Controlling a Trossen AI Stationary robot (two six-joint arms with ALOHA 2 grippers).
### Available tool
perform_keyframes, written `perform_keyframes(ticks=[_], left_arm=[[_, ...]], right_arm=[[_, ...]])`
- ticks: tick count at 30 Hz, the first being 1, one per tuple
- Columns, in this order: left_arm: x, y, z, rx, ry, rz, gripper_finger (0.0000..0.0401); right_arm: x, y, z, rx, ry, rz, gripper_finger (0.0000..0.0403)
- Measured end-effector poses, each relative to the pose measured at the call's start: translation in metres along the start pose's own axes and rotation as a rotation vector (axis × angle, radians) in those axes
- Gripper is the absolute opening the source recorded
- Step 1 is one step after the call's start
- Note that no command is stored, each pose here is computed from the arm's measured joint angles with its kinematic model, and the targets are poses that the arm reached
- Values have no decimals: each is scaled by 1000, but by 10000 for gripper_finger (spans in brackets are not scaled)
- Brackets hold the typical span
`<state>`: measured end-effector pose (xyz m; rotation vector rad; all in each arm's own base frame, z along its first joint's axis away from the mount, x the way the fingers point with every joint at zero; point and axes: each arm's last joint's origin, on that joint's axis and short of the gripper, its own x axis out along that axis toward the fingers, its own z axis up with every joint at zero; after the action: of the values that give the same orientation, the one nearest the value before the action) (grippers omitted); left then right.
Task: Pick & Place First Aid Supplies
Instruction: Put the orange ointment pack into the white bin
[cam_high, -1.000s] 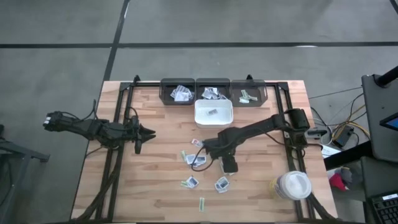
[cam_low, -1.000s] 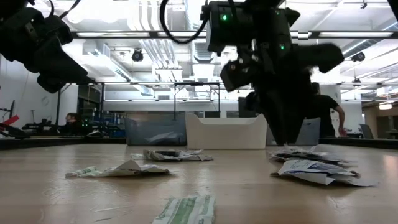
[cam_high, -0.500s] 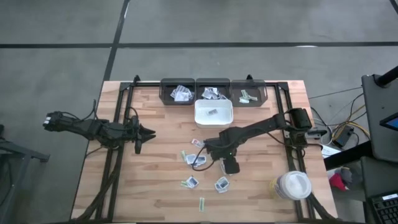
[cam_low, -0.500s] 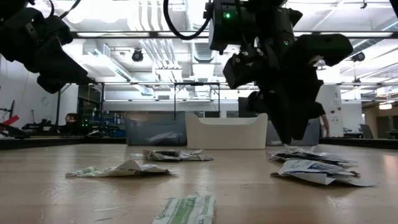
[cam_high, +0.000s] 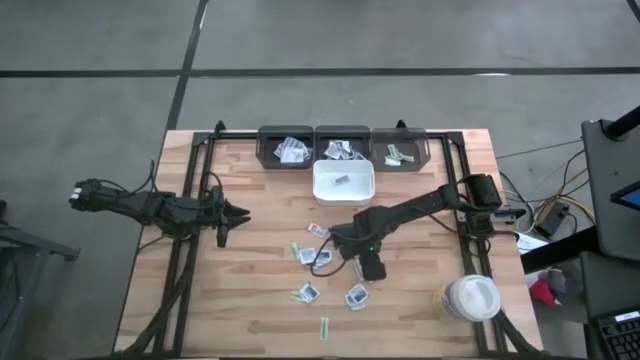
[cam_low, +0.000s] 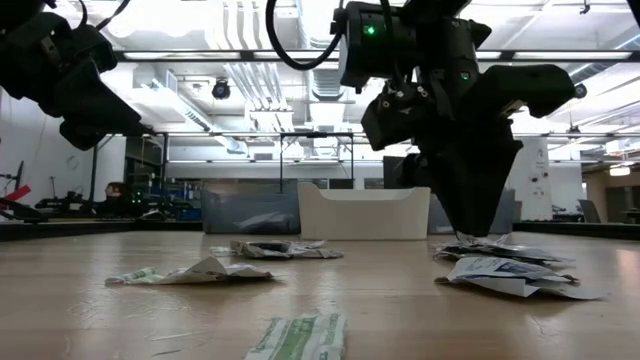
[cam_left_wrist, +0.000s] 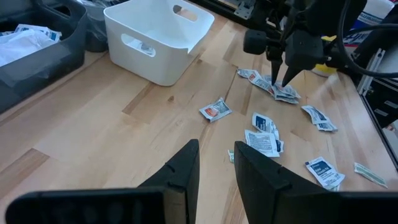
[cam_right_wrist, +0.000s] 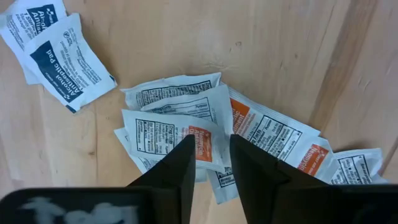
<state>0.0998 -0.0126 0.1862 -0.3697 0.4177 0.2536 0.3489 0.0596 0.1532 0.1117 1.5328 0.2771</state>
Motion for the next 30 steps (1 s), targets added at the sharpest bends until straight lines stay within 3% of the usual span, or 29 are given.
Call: perform_keyframes(ticks=[15,21,30], left_arm=[[0,0,0,0,0,0,94],[0,0,0,0,0,0,94],[0,0,0,-2,2,1,94]], right_arm=[[2,7,1,16,-23,-106,13],[0,9,-1,62,-12,-112,8],[-54,21,-1,51,-110,-96,8]])
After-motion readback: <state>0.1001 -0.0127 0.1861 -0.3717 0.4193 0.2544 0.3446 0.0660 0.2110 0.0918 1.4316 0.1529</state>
